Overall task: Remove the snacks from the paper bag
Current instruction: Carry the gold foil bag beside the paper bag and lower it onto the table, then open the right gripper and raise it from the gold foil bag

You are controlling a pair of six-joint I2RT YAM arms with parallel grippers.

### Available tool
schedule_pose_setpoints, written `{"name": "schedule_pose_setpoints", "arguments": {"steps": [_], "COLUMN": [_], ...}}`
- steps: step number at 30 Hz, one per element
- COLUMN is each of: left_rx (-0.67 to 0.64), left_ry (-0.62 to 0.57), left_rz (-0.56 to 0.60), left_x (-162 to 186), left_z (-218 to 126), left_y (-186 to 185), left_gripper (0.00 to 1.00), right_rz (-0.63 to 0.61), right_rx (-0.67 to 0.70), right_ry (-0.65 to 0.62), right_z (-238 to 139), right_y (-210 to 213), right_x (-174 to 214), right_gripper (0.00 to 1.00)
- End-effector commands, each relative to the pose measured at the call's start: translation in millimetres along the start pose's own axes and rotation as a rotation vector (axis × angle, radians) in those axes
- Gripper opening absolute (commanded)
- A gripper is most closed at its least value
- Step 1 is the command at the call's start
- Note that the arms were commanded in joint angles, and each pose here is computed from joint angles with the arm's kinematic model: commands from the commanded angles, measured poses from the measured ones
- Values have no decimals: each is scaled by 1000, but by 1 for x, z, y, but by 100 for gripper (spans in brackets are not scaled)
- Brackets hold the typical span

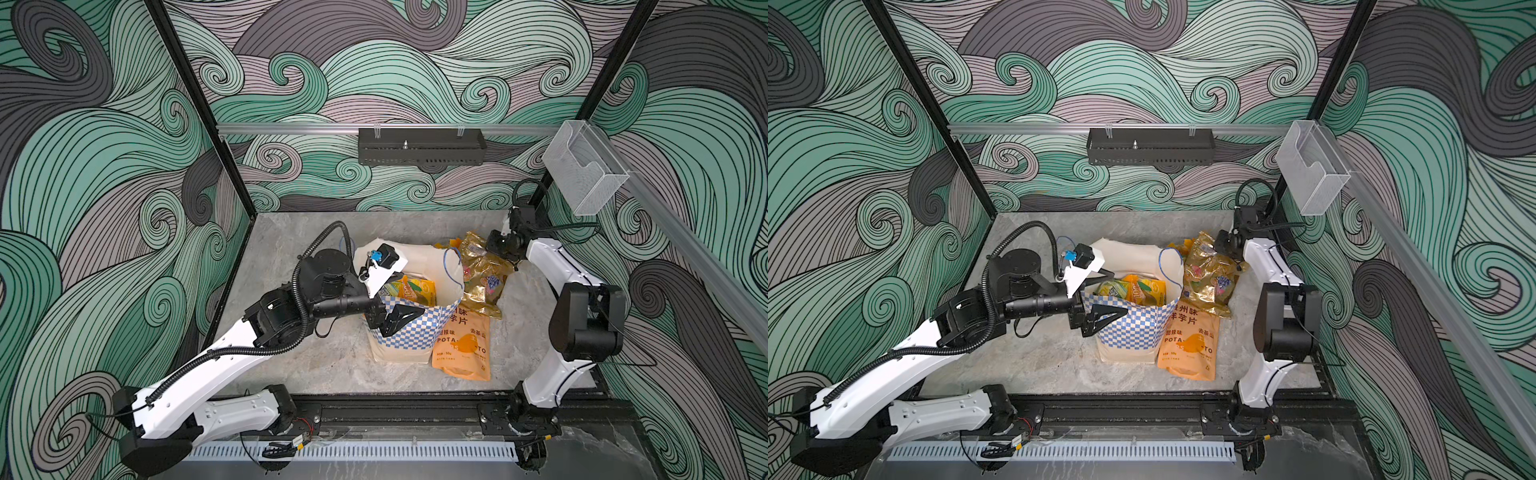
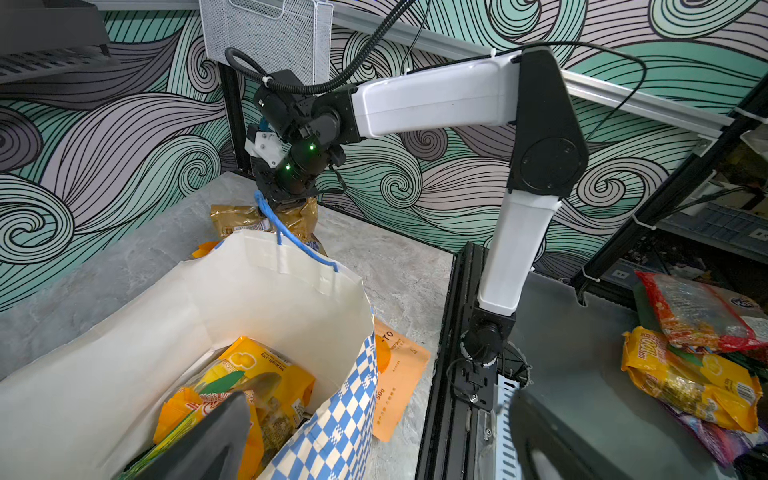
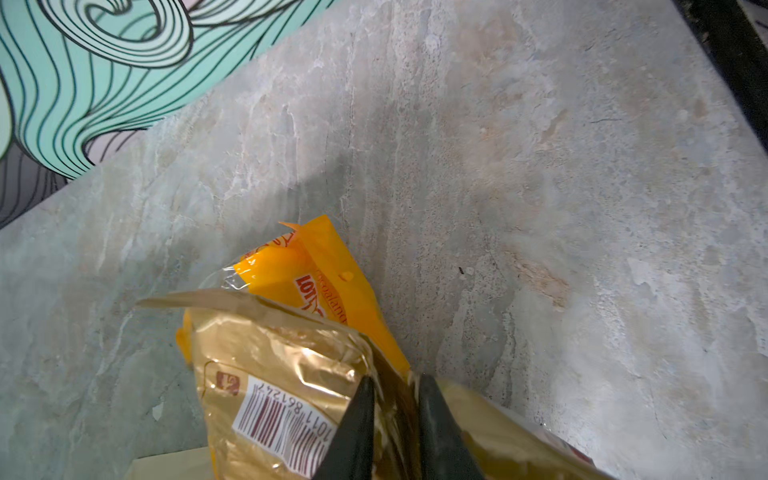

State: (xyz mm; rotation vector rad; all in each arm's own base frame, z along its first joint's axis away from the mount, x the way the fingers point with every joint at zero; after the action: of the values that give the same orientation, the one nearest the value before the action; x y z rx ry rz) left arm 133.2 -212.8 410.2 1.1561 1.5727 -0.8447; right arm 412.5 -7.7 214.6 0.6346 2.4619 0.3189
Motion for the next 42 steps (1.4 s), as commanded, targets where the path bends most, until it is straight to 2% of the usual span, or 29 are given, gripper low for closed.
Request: {"name": "schedule_pose_setpoints", "arguments": {"steps": [1, 5, 8, 13, 16, 24, 30, 36, 42], "left_rx": [-24, -39, -45, -69, -99, -255, -378, -463, -500], "left_ry": [-18, -15, -18, -15, -19, -57, -74, -65, -36], "left_rz": [28, 30, 31, 34, 33, 39, 40, 33, 16], "left_x": [-6, -5, -6, -6, -7, -6, 1, 8, 20], "left_z": [-10, -11, -12, -13, -16, -35, -51, -63, -74], "left_y": [-2, -2, -1, 0, 2, 7, 10, 11, 10], "left_gripper": [98, 98, 98, 98, 98, 98, 98, 98, 98], "right_rz": [12, 29, 31, 20, 7, -30, -167, -425, -614], "right_rx": [9, 69, 88, 69, 29, -241, -502, -677, -812], "right_ry": [-4, 13, 17, -50, -104, -302, -399, -361, -218], "right_z": [4, 11, 7, -25, -55, -159, -240, -286, -293], "right_y": [4, -2, -2, 5, 12, 47, 94, 155, 203], "right_x": [-2, -1, -2, -10, -16, -23, -9, 30, 74], "right_gripper": [30, 49, 59, 79, 87, 91, 91, 93, 93]}}
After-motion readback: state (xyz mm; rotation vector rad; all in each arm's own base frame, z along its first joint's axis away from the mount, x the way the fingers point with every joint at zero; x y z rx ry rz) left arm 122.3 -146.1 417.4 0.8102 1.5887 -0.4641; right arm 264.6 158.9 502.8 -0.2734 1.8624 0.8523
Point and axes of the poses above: each gripper's point midway between its finger pads, its own z axis out along the fingers, its own y axis along the line the jaws close on, x = y × z, the point moved 10 cm from there along -z, back along the fingers, and after that the axes turned 9 degrees about z, right-handed, at the moved point
